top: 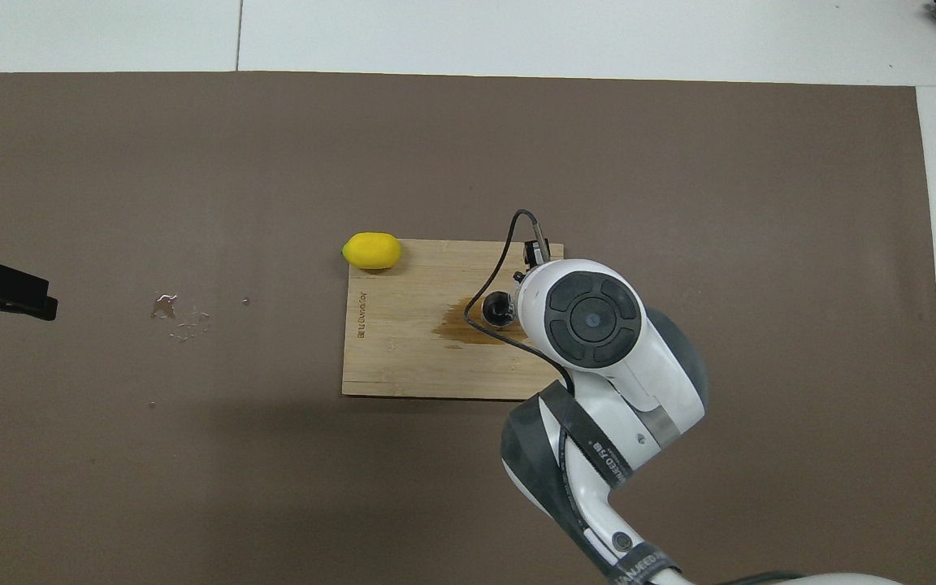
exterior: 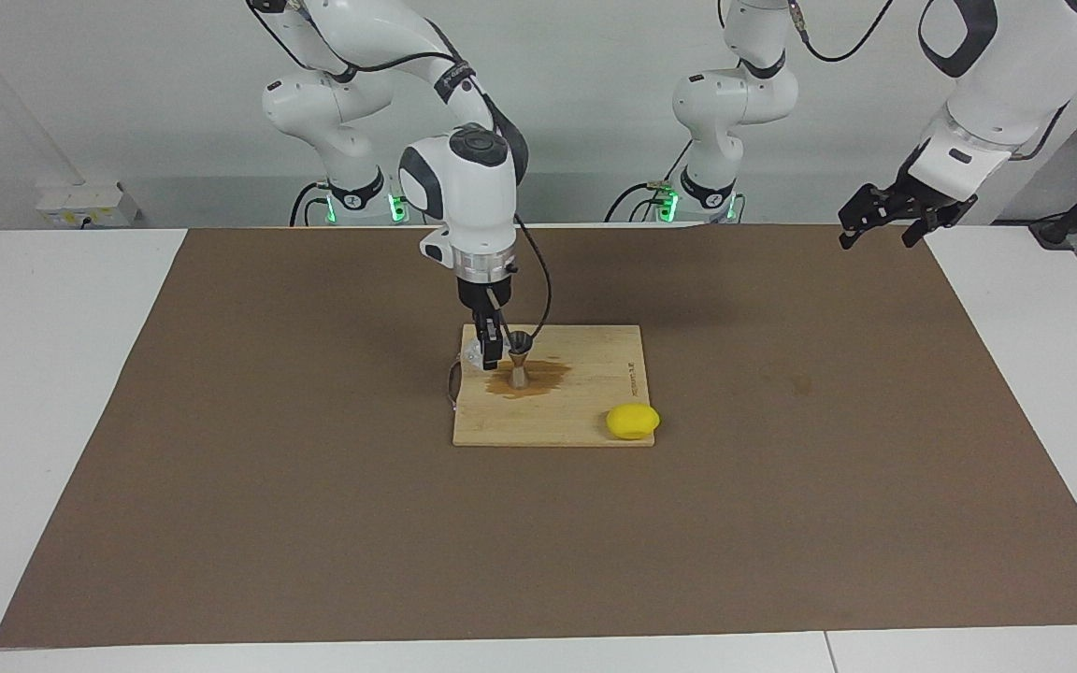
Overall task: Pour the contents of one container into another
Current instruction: 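Tilt the glass cup over the metal cup with the right gripper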
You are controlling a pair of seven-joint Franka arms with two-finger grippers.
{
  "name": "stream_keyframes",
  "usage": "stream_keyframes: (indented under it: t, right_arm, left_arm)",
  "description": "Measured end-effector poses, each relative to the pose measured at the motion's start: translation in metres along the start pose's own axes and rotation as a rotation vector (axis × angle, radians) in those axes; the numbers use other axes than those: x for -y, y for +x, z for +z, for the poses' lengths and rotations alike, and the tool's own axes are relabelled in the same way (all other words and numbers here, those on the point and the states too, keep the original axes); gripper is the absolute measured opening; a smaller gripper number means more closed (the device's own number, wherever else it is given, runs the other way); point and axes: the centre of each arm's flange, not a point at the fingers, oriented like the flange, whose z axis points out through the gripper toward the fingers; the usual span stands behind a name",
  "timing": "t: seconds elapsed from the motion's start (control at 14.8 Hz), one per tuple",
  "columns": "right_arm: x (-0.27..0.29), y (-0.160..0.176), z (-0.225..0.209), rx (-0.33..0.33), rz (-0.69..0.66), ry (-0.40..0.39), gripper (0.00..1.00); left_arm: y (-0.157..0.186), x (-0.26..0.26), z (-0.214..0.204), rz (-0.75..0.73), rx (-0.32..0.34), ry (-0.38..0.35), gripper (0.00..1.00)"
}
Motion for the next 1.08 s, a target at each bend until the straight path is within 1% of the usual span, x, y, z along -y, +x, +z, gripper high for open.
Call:
stream_keyframes:
  t: [0.13, 0.27, 0.54, 0.67, 0.88, 1.08]
  right_arm:
    - [-0.001, -0.006, -0.002, -0.004, -0.009, 0.007, 0.51]
    - [-0.002, -0.007, -0.002, -0.021, -0.017, 0.013, 0.51]
    - [0.0, -0.005, -0.005, -0.054, -0.036, 0.016, 0.51]
    - [0.002, -0.005, -0.009, -0.055, -0.034, 0.017, 0.51]
    - [0.005, -0.005, -0.014, -0.05, -0.019, 0.025, 0.51]
    - [0.005, -0.005, -0.017, -0.021, 0.014, 0.017, 0.51]
  left_arm:
    - [0.002, 0.0, -0.001, 0.0, -0.017, 0.001, 1.0]
    - [0.007, -0.003, 0.002, 0.004, -0.021, 0.001, 1.0]
    - [0.034, -0.005, 0.012, 0.012, -0.007, -0.001, 1.0]
    - [0.04, -0.007, 0.015, 0.016, 0.002, -0.002, 1.0]
    - [0.036, -0.014, 0.014, 0.024, 0.026, -0.002, 1.0]
    - [0.031, -0.015, 0.01, 0.024, 0.04, -0.002, 1.0]
